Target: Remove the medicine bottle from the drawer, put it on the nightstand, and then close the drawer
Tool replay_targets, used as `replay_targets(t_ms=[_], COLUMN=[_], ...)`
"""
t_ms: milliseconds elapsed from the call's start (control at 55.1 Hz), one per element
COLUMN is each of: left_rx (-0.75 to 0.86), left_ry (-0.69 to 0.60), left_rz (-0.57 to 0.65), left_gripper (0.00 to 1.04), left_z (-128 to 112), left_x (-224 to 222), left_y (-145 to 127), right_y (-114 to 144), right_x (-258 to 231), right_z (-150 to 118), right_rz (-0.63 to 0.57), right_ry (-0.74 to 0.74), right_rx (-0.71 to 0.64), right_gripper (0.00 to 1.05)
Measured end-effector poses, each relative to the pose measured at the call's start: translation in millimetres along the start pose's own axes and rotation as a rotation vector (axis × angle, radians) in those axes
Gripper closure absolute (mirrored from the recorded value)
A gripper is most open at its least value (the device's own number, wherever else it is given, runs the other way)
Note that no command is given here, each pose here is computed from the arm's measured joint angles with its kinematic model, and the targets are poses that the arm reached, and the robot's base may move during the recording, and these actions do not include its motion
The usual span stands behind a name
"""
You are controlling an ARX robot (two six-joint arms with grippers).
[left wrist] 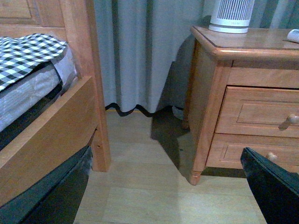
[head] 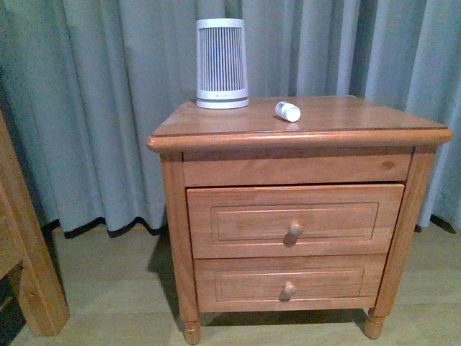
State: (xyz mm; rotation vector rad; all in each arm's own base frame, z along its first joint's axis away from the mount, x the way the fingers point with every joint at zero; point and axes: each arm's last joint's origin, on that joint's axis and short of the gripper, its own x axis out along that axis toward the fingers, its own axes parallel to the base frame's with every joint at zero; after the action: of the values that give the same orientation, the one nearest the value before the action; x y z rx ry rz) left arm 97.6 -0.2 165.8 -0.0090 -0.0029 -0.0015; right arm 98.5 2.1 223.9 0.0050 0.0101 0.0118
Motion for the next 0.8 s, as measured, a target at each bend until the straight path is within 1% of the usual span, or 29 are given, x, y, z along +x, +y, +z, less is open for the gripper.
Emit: replay_targets(t_ms=[54,327,798], left_rx=[0.000,0.000,0.000], left_ry=[0.000,0.000,0.000], left_rz=[0.000,0.000,0.000], left_gripper=[0.06,0.06,0.06], left_z=[0,0,0], left_x=[0,0,0], left_y=[0,0,0], right_y=[-2,-2,-2], right_x=[0,0,0], right_z=[-6,-28,-46], right_rz=[-0.015,-0.010,-0.010], right_ry=[-0.002,0.000,-0.004], right_rx=[0.000,0.000,0.000], right_gripper=[1.01,1.01,1.01])
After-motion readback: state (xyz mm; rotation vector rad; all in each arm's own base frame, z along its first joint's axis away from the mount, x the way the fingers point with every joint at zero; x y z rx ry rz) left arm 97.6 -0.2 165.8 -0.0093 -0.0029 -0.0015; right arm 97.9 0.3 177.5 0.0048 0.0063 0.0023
